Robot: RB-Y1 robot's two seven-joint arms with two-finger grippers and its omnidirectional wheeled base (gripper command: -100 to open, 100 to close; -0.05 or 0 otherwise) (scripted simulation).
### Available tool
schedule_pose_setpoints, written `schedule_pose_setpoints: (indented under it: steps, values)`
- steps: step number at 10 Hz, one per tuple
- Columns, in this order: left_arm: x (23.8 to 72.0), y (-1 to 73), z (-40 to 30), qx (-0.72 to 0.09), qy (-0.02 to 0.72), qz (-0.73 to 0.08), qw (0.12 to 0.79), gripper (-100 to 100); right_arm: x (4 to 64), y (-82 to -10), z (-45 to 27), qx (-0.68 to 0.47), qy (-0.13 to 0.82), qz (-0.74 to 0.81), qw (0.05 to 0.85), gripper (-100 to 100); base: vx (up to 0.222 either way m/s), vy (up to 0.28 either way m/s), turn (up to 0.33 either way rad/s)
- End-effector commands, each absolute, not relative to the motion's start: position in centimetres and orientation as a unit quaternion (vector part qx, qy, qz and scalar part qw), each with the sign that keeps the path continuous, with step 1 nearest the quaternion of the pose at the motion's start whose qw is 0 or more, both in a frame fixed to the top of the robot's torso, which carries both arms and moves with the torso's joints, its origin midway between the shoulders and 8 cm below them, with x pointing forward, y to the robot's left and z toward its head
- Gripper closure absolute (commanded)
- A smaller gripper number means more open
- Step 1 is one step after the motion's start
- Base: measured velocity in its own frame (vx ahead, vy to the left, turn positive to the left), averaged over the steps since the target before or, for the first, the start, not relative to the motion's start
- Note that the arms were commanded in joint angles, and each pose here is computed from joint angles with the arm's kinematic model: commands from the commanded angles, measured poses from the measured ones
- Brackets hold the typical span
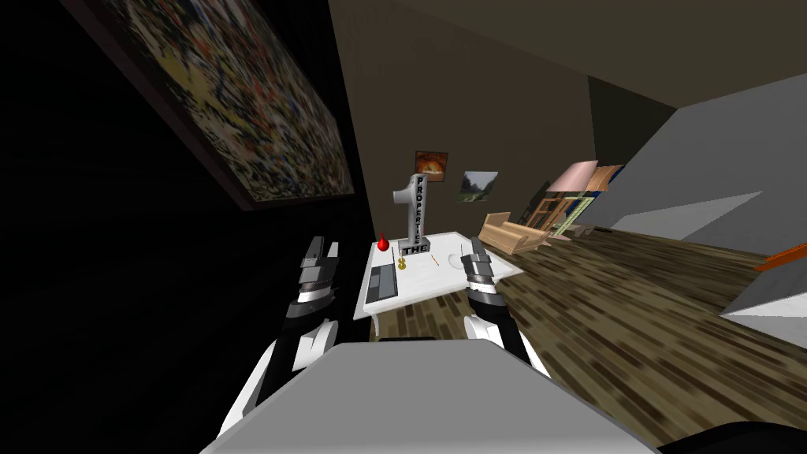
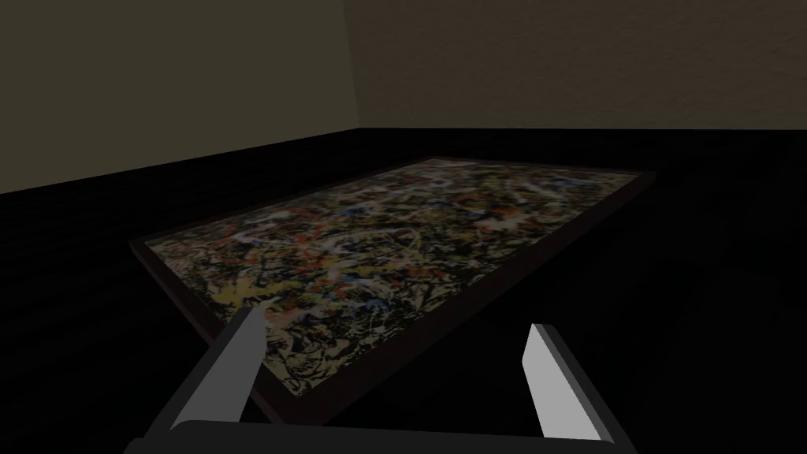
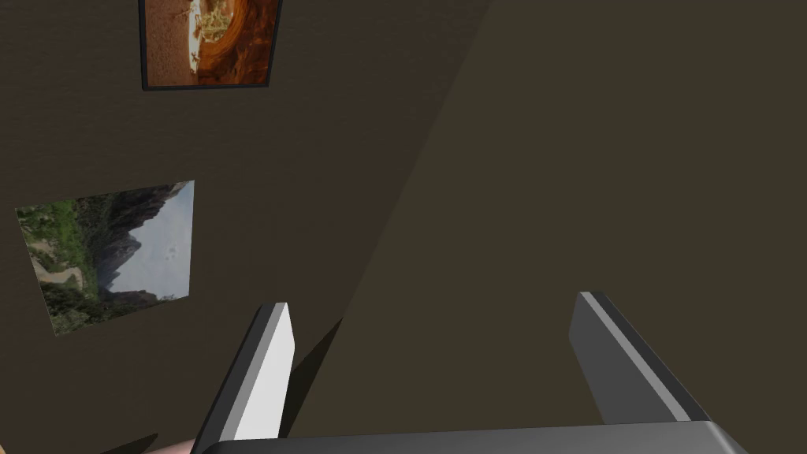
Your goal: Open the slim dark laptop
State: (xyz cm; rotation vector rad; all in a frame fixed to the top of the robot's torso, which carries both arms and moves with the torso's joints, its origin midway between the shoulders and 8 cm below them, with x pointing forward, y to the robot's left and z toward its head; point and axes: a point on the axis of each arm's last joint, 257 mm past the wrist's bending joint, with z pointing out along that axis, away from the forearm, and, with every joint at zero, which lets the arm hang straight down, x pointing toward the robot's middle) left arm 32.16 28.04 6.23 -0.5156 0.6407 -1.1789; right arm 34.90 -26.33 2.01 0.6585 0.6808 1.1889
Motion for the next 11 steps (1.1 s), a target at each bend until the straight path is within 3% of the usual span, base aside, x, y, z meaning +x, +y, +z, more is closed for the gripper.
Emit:
schedule_pose_setpoints:
  steps: [1,9,10,11]
  values:
    - [32.2,28.0,6.2,-0.236,0.293,-0.540,0.753,0,34.9,-26.3,2.0,0.298,0.309,0.539,0.725,0,0.000,0.000,0.000]
    - [32.2,28.0,6.2,-0.236,0.293,-0.540,0.753,0,34.9,-26.3,2.0,0.298,0.308,0.539,0.725,0,0.000,0.000,0.000]
    - [32.7,27.9,5.6,-0.231,0.313,-0.533,0.752,-100,34.9,-26.3,2.0,0.298,0.308,0.539,0.725,0,0.015,-0.044,0.023]
    - [33.1,27.9,5.2,-0.229,0.323,-0.528,0.752,-100,34.9,-26.3,2.0,0.299,0.309,0.539,0.725,0,0.023,-0.071,0.032]
